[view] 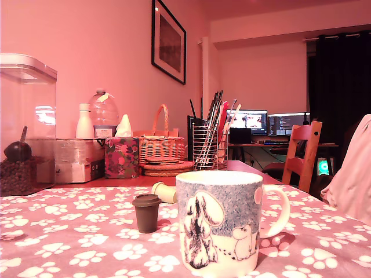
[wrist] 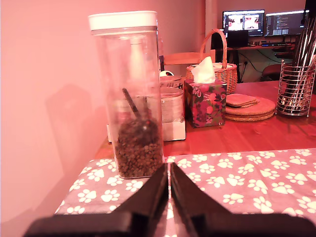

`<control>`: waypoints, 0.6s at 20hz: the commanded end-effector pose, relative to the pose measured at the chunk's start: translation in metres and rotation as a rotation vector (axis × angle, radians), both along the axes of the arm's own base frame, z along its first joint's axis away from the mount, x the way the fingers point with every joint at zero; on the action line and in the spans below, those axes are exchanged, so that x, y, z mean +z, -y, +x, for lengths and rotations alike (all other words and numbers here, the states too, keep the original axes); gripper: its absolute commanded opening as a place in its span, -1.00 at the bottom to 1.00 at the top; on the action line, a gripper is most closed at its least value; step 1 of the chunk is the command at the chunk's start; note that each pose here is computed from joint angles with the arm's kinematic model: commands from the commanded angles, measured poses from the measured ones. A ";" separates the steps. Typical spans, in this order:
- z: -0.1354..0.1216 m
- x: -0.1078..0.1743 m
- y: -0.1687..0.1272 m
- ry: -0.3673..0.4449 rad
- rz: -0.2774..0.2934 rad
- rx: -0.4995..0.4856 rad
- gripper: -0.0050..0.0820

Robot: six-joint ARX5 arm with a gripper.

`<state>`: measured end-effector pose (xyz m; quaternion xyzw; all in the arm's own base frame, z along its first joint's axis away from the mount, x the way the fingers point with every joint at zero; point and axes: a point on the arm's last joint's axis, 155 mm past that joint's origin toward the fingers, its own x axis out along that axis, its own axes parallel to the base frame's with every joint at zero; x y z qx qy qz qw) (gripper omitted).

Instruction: Pick up the coffee capsules on the table and drop them inside the coffee cup

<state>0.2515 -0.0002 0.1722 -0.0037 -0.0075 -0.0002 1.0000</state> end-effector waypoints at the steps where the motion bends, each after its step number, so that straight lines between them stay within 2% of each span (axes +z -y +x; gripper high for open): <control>1: -0.005 -0.060 0.006 -0.216 -0.038 -0.054 -0.94; 12: -0.004 -0.058 0.007 -0.206 -0.053 -0.057 -0.94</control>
